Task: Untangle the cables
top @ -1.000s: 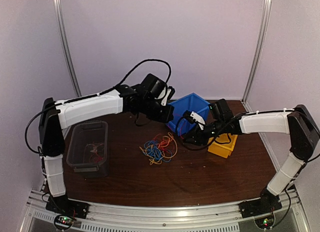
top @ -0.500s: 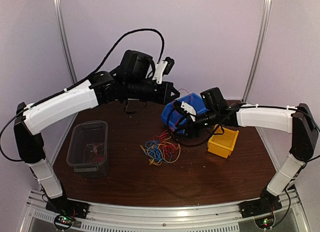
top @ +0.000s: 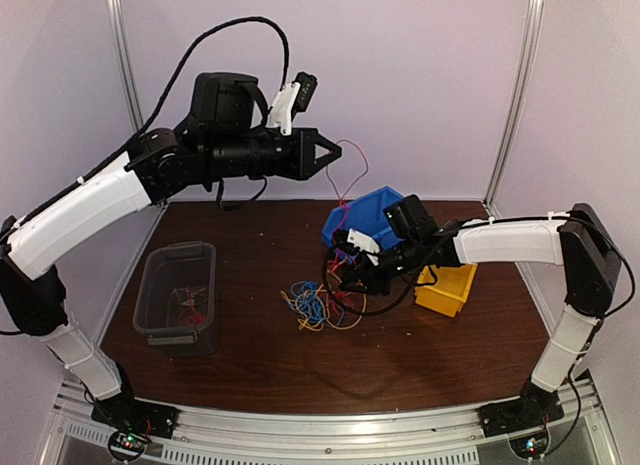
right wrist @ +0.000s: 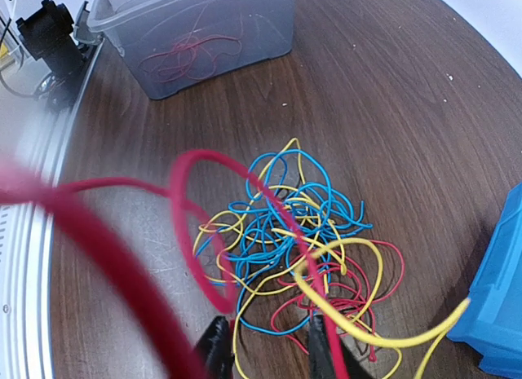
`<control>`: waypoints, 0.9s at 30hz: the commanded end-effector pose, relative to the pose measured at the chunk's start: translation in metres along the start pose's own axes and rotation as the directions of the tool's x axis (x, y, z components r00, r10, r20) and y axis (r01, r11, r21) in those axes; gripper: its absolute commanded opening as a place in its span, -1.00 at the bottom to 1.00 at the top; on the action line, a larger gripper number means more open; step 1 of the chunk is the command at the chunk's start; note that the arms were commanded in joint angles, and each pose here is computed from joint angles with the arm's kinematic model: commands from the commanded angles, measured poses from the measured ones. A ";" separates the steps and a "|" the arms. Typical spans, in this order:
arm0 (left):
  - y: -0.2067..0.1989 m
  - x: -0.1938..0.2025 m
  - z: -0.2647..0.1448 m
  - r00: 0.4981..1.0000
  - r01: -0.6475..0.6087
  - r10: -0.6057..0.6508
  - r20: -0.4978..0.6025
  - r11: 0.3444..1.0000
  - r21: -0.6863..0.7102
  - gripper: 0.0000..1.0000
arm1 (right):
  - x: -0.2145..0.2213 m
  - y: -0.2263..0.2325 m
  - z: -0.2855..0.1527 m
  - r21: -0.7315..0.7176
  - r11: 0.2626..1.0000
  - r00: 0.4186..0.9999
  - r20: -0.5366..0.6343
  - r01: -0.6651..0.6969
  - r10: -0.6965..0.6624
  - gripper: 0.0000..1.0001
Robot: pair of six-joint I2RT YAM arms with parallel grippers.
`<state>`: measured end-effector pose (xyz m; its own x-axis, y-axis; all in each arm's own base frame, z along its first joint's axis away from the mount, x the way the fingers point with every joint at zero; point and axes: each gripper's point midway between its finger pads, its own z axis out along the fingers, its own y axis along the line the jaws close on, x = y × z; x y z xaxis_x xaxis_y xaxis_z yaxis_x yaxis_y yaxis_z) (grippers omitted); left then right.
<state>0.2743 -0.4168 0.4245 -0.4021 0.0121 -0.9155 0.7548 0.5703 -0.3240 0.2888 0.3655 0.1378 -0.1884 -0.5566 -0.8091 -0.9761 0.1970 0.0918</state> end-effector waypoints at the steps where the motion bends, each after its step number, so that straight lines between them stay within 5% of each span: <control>1: -0.004 -0.034 -0.022 0.992 -0.029 0.032 0.120 0.999 -0.021 -1.00 | 0.003 -0.007 0.007 0.019 1.000 1.000 -0.002 -0.003 0.003 -0.55; 5: 0.000 -0.045 -0.037 0.986 -0.038 0.046 0.158 0.998 -0.055 -1.00 | 0.023 -0.009 0.014 0.025 1.000 0.999 -0.047 -0.015 0.017 -0.66; 13: 0.006 -0.029 -0.034 0.990 -0.079 0.087 0.115 0.994 -0.072 -1.00 | 0.013 0.023 -0.018 -0.055 0.990 0.991 -0.032 0.128 -0.130 -0.01; 23: 0.022 -0.002 -0.034 0.989 -0.120 0.129 0.067 0.985 -0.125 -1.00 | 0.019 0.014 -0.031 -0.024 0.982 0.979 -0.068 0.188 -0.190 -0.02; 27: 0.020 0.000 -0.037 0.989 -0.125 0.133 0.066 0.986 -0.112 -1.00 | 0.011 0.000 -0.024 0.037 0.979 0.979 -0.048 0.202 -0.200 0.12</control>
<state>0.2781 -0.3850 0.3950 -0.3348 0.0935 -0.9376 0.7193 0.6682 -0.1902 0.2691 0.3369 0.1447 -0.0174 -0.6267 -0.7790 -0.9959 0.0802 -0.0423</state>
